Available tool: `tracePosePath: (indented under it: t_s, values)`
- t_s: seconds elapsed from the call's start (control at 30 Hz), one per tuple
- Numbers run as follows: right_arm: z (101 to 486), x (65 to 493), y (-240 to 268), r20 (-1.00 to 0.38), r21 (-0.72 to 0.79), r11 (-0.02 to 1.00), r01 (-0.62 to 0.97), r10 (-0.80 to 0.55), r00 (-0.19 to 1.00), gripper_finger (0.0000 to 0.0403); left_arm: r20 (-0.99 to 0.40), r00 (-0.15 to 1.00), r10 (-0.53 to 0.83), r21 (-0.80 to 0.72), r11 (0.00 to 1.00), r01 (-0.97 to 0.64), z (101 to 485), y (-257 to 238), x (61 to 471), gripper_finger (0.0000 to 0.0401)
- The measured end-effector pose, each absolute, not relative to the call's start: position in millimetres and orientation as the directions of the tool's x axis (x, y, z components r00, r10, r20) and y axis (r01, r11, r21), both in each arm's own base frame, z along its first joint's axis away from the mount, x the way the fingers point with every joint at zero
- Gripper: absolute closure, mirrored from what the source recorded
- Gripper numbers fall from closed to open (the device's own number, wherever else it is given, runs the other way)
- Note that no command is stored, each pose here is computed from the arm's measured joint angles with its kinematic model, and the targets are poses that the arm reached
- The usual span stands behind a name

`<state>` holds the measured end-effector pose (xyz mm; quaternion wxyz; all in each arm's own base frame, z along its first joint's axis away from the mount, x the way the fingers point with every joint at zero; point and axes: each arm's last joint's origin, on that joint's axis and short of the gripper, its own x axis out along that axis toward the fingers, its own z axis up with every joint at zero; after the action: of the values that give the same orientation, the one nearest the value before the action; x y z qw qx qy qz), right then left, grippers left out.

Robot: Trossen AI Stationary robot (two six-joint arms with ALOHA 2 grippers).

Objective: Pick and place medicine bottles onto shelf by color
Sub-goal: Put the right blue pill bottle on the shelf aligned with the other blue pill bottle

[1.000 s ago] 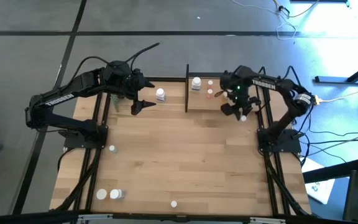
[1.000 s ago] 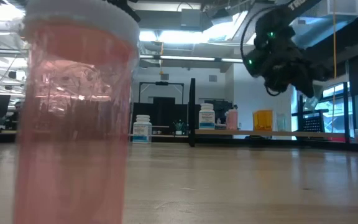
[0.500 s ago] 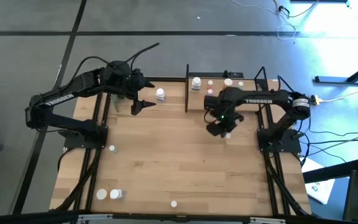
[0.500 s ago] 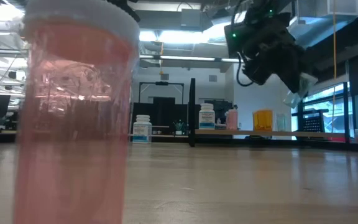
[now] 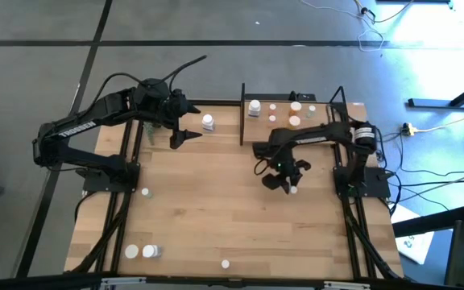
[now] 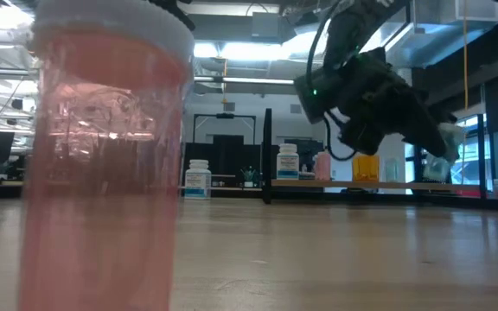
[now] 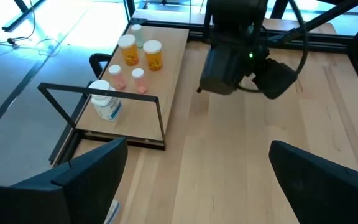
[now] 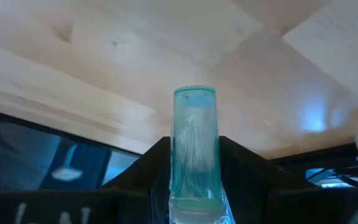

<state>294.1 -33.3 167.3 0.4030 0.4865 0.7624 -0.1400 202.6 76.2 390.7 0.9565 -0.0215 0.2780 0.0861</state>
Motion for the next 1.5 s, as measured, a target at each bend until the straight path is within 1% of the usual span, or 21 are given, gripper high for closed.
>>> tracePosePath:
  t_s: [0.37,0.6,0.8,0.97,1.2,1.5]
  values:
    - [133.7,299.8,-27.1,-0.719,0.093,0.536,0.839,0.619,-0.316,0.0271,-0.537,0.829,0.152,0.006,0.984,-0.177,390.5,76.1,202.5,0.0014]
    - [130.8,301.2,-26.9,-0.732,0.148,0.597,0.788,0.602,-0.319,0.0271,-0.539,0.828,0.152,0.006,0.984,-0.177,390.3,76.1,202.4,0.0014]
    - [130.8,302.0,-25.6,-0.725,0.183,0.604,0.775,0.615,-0.309,0.0271,-0.539,0.828,0.152,0.005,0.984,-0.177,390.3,76.1,202.4,0.0014]
    - [130.1,301.6,-26.6,-0.746,0.16,0.629,0.761,0.582,-0.324,0.0271,-0.539,0.828,0.152,0.005,0.984,-0.177,390.3,76.1,202.4,0.0014]
    - [130.5,301.8,-26.1,-0.736,0.189,0.63,0.754,0.599,-0.316,0.0271,-0.539,0.828,0.152,0.005,0.984,-0.177,390.3,76.1,202.4,0.0014]
    - [130.4,302.0,-26.2,-0.739,0.19,0.633,0.75,0.595,-0.316,0.0271,-0.542,0.827,0.151,0.005,0.984,-0.177,390.1,76.0,202.3,0.0014]
